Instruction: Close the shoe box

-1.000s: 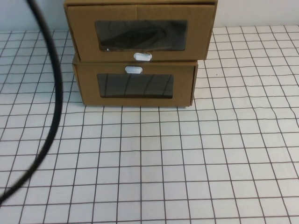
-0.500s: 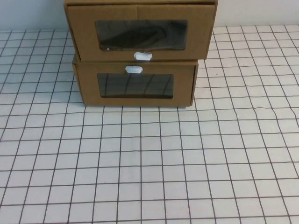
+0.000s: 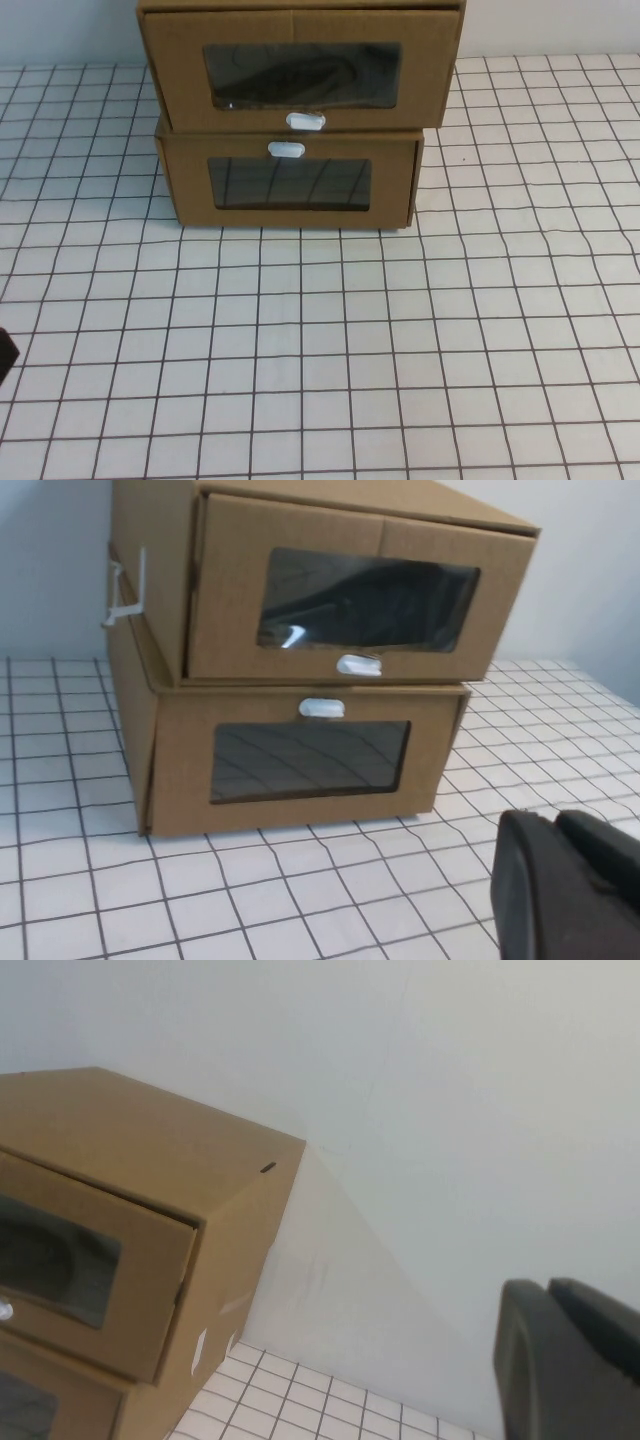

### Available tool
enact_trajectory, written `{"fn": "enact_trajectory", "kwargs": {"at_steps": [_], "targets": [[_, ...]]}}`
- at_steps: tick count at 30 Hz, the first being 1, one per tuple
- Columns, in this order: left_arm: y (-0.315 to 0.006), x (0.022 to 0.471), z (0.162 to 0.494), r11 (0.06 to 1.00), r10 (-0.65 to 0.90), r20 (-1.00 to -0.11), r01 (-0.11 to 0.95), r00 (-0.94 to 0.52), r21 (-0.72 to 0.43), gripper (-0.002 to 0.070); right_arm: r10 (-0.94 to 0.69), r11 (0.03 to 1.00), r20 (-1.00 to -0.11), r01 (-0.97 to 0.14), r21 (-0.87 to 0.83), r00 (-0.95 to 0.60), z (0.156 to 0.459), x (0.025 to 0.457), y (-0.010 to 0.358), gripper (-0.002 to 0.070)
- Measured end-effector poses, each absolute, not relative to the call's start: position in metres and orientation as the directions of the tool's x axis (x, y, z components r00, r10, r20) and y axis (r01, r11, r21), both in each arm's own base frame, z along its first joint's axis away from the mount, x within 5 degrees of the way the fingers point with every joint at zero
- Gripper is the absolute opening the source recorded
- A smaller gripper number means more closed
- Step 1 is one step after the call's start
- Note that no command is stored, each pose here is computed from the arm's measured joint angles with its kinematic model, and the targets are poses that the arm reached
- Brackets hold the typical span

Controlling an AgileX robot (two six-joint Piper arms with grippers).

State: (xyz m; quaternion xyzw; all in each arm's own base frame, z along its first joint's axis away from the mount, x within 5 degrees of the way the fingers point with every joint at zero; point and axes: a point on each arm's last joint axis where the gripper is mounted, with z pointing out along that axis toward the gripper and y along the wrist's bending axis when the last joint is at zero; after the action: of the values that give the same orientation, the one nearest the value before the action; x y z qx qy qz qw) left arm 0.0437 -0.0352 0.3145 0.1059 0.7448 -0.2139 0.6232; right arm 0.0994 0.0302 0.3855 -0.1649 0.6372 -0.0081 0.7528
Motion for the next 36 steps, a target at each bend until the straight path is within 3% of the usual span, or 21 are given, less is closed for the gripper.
{"fn": "enact_trajectory", "kwargs": {"at_steps": [23, 29, 36], "targets": [[-0.032, 0.051, 0.306, 0.901, -0.142, -0.976, 0.386, -0.168, -0.197, -0.0002, -0.223, 0.946, -0.957, -0.195, -0.258, 0.186, 0.385, 0.099, 0.030, -0.0013], [-0.020, 0.054, 0.280, 0.959, 0.018, -0.995, 0.282, -0.095, -0.010, -0.0002, -0.223, 0.946, -0.957, -0.195, -0.258, 0.186, 0.385, 0.099, 0.030, -0.0013], [-0.008, 0.053, 0.220, 0.979, 0.133, -0.991, 0.158, -0.031, 0.127, -0.0002, -0.223, 0.946, -0.957, -0.195, -0.258, 0.185, 0.385, 0.100, 0.030, -0.0013]]}}
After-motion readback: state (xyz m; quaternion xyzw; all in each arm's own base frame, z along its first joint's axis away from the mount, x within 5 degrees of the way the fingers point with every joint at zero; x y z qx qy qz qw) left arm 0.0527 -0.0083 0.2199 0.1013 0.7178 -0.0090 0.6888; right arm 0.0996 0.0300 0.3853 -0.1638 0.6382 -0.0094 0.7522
